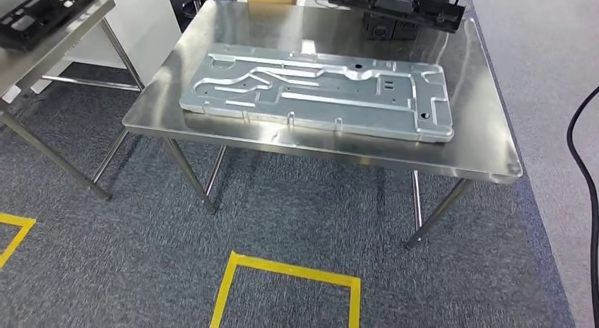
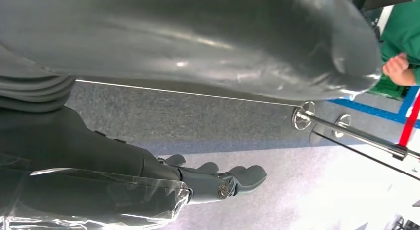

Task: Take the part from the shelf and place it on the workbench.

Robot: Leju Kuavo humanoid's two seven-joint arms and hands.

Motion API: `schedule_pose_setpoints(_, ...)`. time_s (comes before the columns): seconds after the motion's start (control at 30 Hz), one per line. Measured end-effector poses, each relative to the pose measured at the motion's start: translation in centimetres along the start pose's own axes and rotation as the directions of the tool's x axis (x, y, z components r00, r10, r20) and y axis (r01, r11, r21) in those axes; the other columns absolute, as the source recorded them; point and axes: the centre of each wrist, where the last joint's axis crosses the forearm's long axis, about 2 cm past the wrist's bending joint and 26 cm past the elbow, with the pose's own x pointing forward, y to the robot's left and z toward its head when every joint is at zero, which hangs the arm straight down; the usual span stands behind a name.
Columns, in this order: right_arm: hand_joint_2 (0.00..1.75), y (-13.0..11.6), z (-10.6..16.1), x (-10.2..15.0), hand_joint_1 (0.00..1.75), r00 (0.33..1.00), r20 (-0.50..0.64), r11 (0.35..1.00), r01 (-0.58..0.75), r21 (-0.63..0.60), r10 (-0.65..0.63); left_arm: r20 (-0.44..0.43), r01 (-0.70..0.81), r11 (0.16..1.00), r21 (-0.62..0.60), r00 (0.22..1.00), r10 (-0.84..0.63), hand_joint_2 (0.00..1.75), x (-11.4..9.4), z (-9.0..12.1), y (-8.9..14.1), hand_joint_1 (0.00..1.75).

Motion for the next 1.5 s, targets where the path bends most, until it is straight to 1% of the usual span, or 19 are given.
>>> schedule_pose_setpoints(0.27, 0.00, -0.34, 0.02, 0.00, 0.00, 1.000, 0.003, 1.000, -0.005, -0.001, 0.005, 0.009, 0.001, 1.000, 0.005, 1.000, -0.001, 0.00, 0.64, -0.11, 0.02, 0.00)
schedule_pose_setpoints(0.57, 0.00, -0.39, 0.02, -0.52, 0.00, 1.000, -0.014, 1.000, -0.015, 0.000, 0.015, 0.007, 0.001, 1.000, 0.008, 1.000, -0.001, 0.00, 0.64, -0.09, -0.06, 0.00)
schedule_pose_setpoints(0.67, 0.00, -0.47, 0.02, -0.29, 0.00, 1.000, -0.014, 1.000, -0.014, -0.001, 0.014, 0.009, 0.001, 1.000, 0.008, 1.000, -0.001, 0.00, 0.71, -0.09, -0.11, 0.00)
schedule_pose_setpoints(0.97, 0.00, -0.15, 0.01, -0.02, 0.00, 1.000, -0.009, 1.000, -0.010, 0.011, 0.011, 0.004, -0.001, 1.000, 0.008, 1.000, 0.001, 0.00, 0.26, -0.02, -0.10, 0.00)
schedule_pose_setpoints(1.3, 0.00, -0.22, 0.02, 0.28, 0.00, 1.000, -0.011, 1.000, -0.006, 0.003, 0.006, 0.019, -0.004, 1.000, 0.012, 1.000, 0.003, 0.00, 0.44, -0.09, 0.09, 0.00)
schedule_pose_setpoints(1.5, 0.00, -0.22, 0.01, -0.12, 0.00, 1.000, -0.025, 1.000, 0.005, 0.006, -0.005, 0.016, -0.008, 1.000, 0.011, 1.000, 0.007, 0.00, 0.19, -0.05, 0.09, 0.00)
